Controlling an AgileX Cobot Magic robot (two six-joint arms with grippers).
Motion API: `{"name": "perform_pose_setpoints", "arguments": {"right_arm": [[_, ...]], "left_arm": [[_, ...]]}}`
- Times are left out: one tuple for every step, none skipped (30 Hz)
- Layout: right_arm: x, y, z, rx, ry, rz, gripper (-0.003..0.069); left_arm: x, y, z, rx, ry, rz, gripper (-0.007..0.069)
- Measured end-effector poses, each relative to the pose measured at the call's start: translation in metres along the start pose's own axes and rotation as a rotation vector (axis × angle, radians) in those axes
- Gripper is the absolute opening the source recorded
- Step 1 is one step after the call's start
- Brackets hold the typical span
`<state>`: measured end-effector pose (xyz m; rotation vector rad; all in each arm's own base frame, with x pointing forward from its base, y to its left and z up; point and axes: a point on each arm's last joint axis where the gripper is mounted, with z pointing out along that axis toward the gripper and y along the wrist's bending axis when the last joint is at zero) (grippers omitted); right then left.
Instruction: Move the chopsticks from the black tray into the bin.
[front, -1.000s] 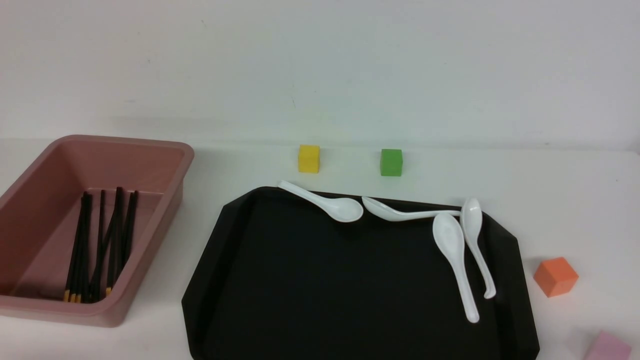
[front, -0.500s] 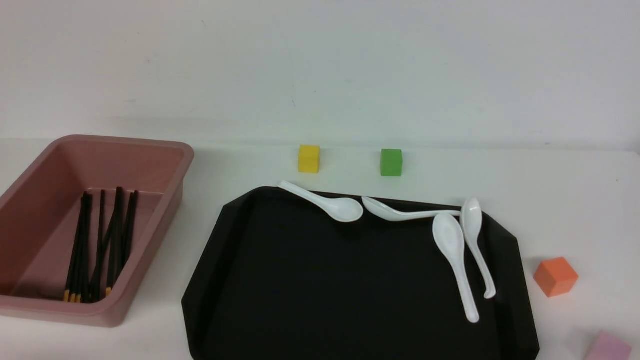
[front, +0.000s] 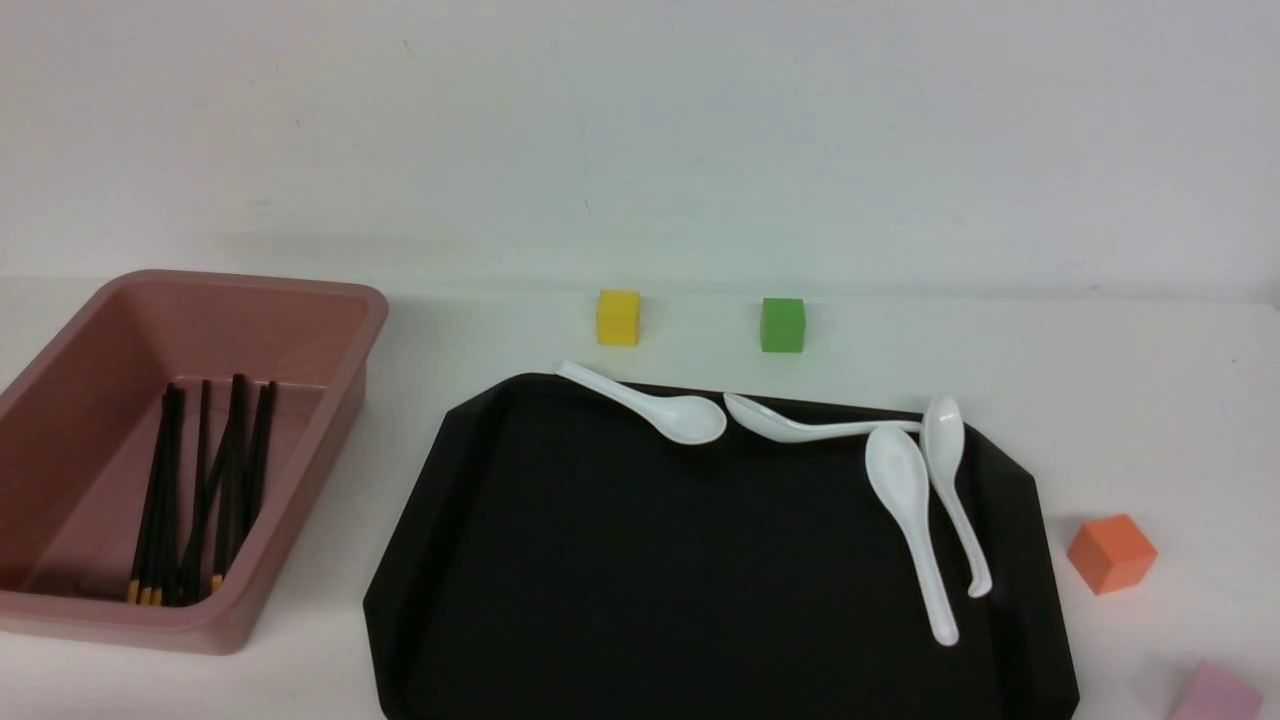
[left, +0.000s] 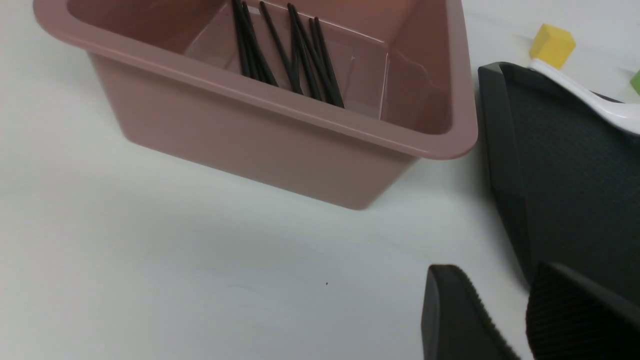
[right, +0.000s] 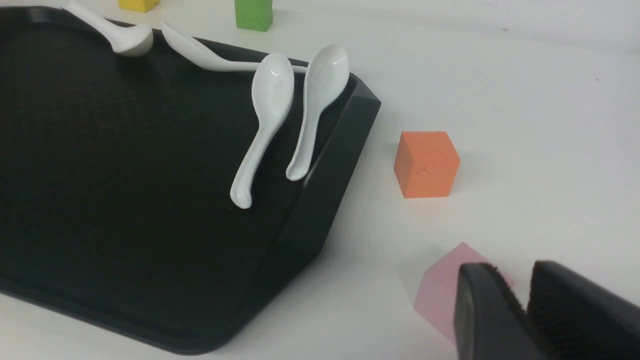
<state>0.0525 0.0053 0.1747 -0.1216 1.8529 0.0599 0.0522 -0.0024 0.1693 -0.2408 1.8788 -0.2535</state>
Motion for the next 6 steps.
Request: {"name": "perform_pose_setpoints", "arguments": {"right_arm": [[0.0,0.0,0.0,0.0,0.0,0.0,0.0163],[0.0,0.0,0.0,0.0,0.0,0.0,0.0164],[0.0,0.0,0.0,0.0,0.0,0.0,0.0167],[0.0,0.0,0.0,0.0,0.0,0.0,0.0167],[0.0,0.0,0.0,0.0,0.0,0.0,0.0168],[0.0,0.0,0.0,0.0,0.0,0.0,0.017]], "left_arm": [[0.0,0.0,0.0,0.0,0.0,0.0,0.0238],[0.0,0.0,0.0,0.0,0.0,0.0,0.0238],[0.0,0.0,0.0,0.0,0.0,0.0,0.0238],[0.0,0.0,0.0,0.0,0.0,0.0,0.0238],[0.0,0.0,0.0,0.0,0.0,0.0,0.0238],[0.0,0.0,0.0,0.0,0.0,0.0,0.0238]]}}
